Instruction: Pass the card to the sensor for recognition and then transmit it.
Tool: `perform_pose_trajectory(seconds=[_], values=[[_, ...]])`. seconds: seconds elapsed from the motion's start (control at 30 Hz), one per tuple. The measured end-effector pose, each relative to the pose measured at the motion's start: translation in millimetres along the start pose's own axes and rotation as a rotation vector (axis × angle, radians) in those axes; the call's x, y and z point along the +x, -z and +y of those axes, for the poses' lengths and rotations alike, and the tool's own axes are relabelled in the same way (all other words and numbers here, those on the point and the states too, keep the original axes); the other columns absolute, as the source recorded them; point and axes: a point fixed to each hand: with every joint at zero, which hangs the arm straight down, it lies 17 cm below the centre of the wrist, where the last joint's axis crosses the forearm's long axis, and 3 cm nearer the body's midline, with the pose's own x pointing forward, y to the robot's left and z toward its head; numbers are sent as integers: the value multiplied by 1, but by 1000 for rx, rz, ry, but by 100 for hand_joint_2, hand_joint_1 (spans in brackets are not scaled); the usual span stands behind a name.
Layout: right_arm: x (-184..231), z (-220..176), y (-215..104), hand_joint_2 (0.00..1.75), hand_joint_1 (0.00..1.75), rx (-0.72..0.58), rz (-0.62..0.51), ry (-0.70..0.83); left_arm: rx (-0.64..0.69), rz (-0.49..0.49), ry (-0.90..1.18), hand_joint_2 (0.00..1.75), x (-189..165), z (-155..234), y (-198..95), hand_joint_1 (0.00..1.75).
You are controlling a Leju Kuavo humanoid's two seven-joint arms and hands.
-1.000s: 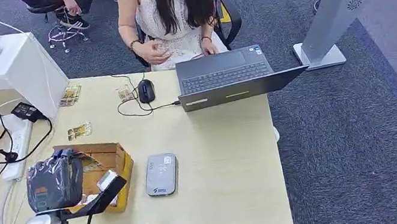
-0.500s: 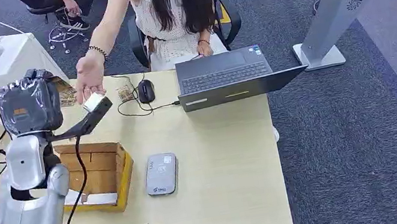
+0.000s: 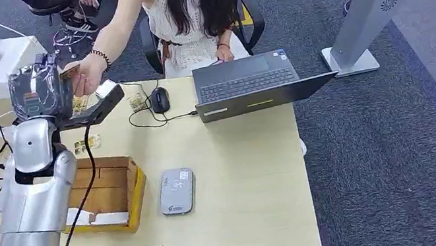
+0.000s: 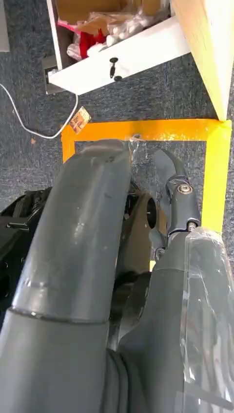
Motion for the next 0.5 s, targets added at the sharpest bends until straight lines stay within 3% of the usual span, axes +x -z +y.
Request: perform_pose_trajectory(seconds=[0.27,0.5], values=[[0,-1,0,0,0,-4,-6,9,-2,-38,-84,175,8,-10,-12,0],[2,-8,-3,0,0,-34,-46,61,46,-168,-268,175,33,-12,-67,0]])
